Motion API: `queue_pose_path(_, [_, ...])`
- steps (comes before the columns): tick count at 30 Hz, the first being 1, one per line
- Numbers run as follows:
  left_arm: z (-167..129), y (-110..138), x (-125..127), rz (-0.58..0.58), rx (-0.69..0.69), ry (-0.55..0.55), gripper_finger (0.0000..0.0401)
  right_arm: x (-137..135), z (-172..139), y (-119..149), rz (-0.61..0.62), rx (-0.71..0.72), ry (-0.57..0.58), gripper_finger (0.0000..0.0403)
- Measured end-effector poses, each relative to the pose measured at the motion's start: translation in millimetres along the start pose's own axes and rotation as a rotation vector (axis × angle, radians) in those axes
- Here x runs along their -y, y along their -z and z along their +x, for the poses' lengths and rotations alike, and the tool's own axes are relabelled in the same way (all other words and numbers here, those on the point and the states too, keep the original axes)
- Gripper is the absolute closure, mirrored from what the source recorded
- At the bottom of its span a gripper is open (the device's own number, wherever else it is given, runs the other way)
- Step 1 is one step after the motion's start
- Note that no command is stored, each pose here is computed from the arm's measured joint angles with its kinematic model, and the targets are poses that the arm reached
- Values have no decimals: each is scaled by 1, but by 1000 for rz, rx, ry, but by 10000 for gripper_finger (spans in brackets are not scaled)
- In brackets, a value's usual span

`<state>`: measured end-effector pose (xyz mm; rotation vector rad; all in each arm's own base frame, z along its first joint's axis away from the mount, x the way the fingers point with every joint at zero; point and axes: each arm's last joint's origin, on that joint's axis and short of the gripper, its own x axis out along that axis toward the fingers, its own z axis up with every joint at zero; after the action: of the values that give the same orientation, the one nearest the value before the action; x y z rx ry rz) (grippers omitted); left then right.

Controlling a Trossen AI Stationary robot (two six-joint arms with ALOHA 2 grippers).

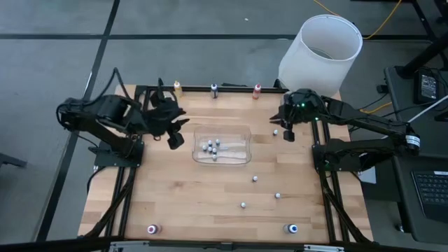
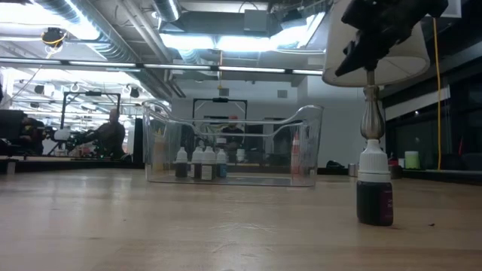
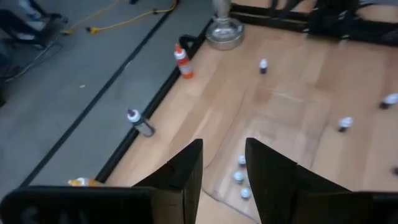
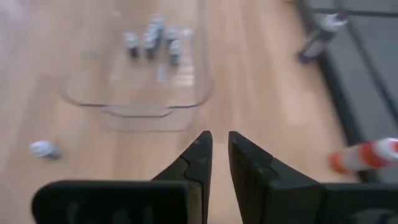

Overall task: Pick & Place food coloring
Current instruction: Put the pink food coloring bottle into the transparent bin

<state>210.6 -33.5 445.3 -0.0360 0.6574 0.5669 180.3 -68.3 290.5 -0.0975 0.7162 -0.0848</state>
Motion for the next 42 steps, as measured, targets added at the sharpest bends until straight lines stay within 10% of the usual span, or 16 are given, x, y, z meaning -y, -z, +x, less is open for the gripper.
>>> queue_pose_path(6, [14, 12, 6, 8, -46, -32, 285, -4, 0, 10, 124, -122, 26, 322])
queue_pose_path(20, [-21, 48, -45, 21, 33, -86, 285, 10, 31, 26, 509, -360, 208, 123])
queue_pose_path(42, [-49, 62, -78, -27, 127, -76, 285, 24, 109, 62, 641, -727, 244, 132])
